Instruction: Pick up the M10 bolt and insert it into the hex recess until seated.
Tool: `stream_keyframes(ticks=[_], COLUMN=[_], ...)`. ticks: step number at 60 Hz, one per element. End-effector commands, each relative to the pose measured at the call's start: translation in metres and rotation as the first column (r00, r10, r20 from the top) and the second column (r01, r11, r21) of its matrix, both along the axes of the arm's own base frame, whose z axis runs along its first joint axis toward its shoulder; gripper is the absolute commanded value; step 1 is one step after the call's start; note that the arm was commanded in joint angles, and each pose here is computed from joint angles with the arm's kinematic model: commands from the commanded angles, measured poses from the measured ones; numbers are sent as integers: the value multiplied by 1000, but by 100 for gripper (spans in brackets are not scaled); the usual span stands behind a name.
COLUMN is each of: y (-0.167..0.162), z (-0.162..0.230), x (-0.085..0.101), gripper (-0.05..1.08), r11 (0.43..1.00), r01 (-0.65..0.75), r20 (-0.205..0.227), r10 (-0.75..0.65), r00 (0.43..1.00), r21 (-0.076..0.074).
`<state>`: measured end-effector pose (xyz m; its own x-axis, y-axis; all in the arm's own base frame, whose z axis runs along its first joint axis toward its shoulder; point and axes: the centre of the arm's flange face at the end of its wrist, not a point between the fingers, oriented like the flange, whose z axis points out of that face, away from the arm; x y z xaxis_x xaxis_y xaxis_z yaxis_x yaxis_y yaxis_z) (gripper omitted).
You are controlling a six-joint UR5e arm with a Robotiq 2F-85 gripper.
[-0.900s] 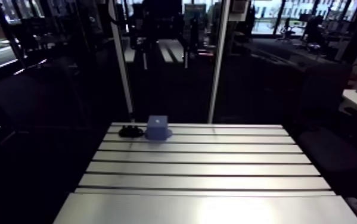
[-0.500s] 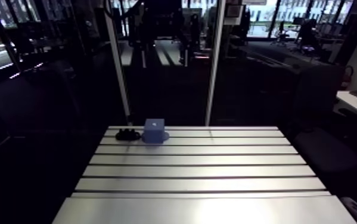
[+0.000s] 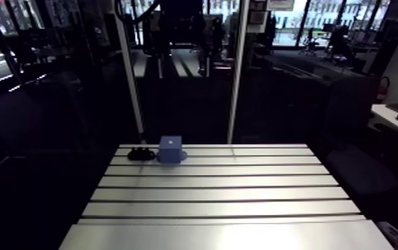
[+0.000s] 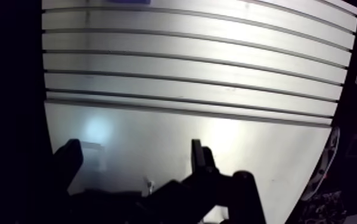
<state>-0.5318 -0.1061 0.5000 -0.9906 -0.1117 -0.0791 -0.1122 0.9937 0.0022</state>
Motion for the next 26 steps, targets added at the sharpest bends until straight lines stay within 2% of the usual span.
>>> stream_keyframes(ticks=[1,26], y=[2,4], z=[2,0], x=[1,0], gripper=[1,1], r11=[1000,1000], r01=[4,8], r20=[-3,0], r10=[-4,-8], r00=[1000,1000], r21=[0,-2])
